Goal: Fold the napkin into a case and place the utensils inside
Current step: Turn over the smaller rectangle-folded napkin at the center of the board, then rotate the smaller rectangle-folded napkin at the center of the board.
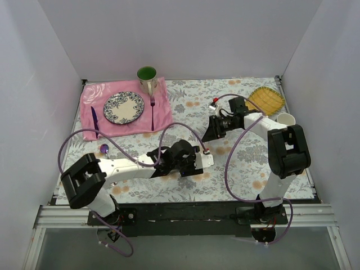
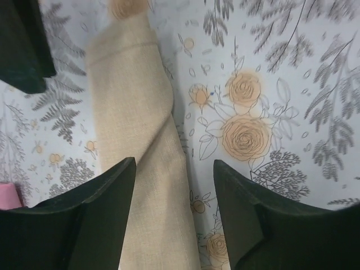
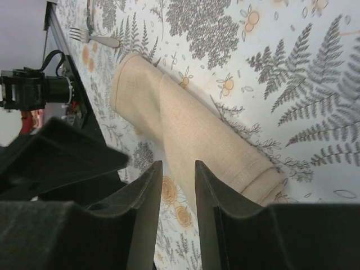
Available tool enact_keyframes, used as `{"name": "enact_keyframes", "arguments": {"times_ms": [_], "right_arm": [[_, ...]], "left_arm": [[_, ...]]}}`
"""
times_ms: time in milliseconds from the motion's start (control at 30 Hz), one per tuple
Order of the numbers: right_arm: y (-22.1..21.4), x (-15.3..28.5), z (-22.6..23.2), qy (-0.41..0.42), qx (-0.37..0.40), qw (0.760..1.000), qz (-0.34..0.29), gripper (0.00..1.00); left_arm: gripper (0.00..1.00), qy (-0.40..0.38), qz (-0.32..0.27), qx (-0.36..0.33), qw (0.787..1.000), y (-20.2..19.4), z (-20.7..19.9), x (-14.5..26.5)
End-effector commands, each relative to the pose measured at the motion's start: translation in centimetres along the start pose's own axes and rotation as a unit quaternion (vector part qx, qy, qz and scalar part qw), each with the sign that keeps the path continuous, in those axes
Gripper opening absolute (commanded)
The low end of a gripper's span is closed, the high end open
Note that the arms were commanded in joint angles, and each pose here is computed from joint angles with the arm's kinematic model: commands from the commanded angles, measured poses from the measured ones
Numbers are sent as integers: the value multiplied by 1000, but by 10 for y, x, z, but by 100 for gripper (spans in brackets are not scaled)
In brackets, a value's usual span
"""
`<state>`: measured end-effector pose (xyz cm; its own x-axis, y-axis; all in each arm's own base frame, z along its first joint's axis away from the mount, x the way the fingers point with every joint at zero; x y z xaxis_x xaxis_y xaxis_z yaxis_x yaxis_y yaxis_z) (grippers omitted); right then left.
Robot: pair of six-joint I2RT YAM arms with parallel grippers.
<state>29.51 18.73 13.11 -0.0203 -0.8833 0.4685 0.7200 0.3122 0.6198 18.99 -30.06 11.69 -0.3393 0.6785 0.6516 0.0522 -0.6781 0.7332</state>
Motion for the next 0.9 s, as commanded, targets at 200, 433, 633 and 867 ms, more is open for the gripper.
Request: {"name": "enact_keyframes", "arguments": {"times_ms": [200,433,633,867], "right_arm": [[30,-21,-20,-19,95,995,26,37],[2,-38,-29,-24,94,994,59,36],[-26,-35,-25,-23,81,993,87,33],[-69,-24,2,-10,66,992,105,31]], "left_arm": [[46,-217,6,66,974,4,-53,70],[23,-227,74,145,960,-27,-54,57],[18,-206,117,219,946,-58,-18,43],[17,-137,130,249,950,-84,22,22]]}}
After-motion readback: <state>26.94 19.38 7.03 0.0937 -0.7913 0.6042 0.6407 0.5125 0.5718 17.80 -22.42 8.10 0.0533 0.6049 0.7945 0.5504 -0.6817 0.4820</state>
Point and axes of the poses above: each gripper's point midway between its finger pads, its own x axis back along the fingers, its own z axis along the line the jaws close on, y = z × x, the point moved 6 cm from there along x, back along the fingers, and after that the axes turned 12 degrees about x, right-handed, at the moved point
